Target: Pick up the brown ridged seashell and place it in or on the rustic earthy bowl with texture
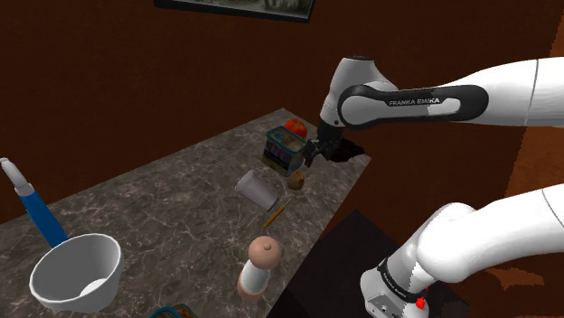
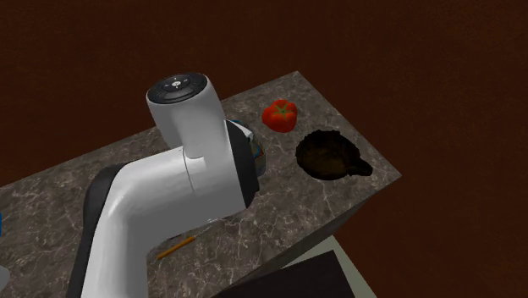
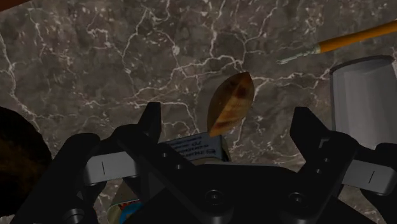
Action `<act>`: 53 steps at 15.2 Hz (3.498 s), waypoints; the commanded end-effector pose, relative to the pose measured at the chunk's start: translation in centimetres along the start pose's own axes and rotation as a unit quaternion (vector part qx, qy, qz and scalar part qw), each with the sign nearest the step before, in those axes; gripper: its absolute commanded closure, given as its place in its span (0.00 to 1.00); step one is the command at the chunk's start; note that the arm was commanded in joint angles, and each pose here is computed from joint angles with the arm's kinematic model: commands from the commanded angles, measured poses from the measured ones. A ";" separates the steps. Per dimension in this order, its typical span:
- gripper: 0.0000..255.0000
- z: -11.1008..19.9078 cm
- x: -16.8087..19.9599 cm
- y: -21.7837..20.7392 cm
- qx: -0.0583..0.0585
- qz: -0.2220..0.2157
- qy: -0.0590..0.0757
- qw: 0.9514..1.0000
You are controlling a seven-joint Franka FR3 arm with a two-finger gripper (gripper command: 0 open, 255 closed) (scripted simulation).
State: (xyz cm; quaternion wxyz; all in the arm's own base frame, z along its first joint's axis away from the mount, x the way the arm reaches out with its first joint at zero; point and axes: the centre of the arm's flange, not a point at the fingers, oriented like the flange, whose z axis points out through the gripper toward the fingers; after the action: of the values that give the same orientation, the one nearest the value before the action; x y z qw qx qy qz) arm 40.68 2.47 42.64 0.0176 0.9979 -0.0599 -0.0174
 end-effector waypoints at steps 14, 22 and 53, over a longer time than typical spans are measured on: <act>0.00 11.3 3.7 -1.6 0.015 0.018 -0.008 1.000; 1.00 11.3 3.7 -1.6 0.015 0.018 -0.008 1.000; 1.00 -0.3 3.3 -1.1 0.015 0.018 -0.008 1.000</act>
State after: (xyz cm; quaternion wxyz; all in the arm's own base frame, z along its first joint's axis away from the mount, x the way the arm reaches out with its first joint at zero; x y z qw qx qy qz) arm 43.99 3.18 42.27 0.0028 0.9967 -0.0778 -0.0240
